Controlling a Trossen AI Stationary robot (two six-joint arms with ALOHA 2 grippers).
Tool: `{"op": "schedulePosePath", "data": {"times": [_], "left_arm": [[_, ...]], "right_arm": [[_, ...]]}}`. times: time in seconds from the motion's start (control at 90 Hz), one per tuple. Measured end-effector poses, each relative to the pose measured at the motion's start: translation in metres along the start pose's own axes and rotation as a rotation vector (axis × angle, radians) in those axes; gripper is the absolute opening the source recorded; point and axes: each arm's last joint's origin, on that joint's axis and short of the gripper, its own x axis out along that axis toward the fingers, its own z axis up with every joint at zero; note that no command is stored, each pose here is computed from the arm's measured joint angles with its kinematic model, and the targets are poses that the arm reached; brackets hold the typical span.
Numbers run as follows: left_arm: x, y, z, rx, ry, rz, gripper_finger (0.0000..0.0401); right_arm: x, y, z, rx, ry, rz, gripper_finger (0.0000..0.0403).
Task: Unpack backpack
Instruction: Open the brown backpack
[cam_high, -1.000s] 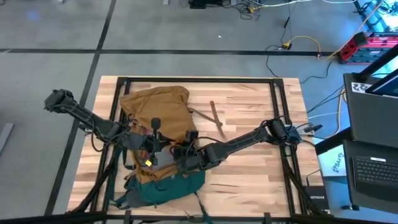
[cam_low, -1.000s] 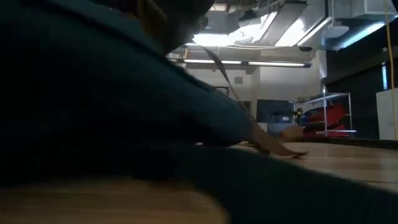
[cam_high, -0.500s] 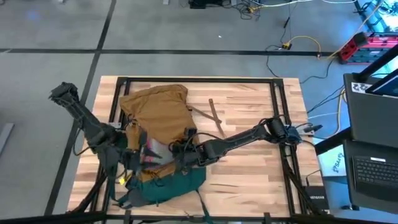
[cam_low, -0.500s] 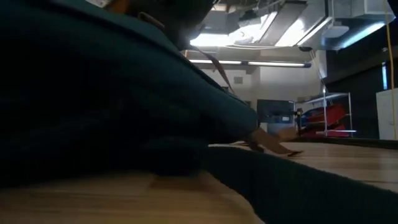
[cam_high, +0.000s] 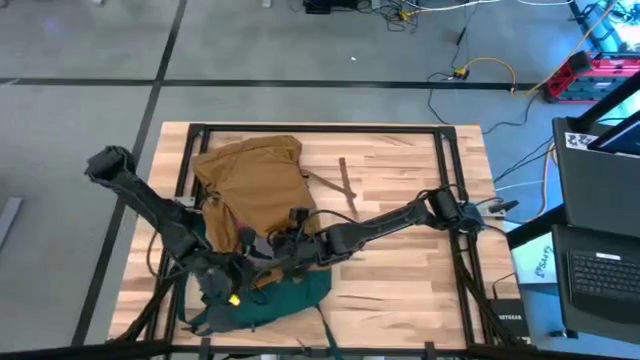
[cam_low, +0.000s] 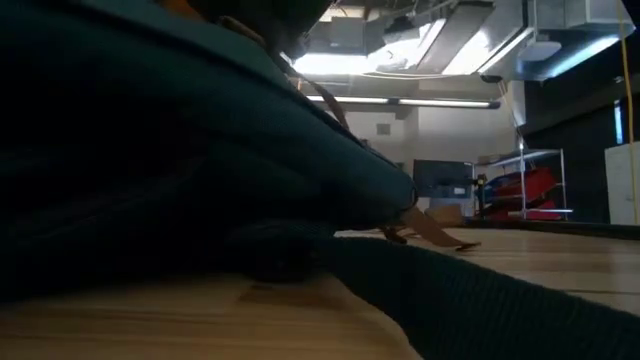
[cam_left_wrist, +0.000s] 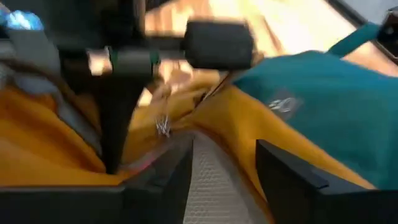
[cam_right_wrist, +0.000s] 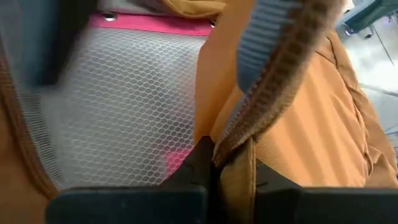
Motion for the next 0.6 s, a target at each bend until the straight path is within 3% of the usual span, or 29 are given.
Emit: {"op": "schedulePosePath", "data": {"times": [0.467, 0.6], "left_arm": [[0.021, 0.008, -0.005, -0.179, 0.128, -0.299, 0.0252], [0.031, -0.003, -0.007, -0.132, 0.122, -0.395, 0.0249]], "right_arm": [[0.000, 0.001, 0.000, -0.011, -0.004, 0.016, 0.0001], [-0.001, 0.000, 0.000, -0.036, -0.004, -0.047, 0.0001]]}}
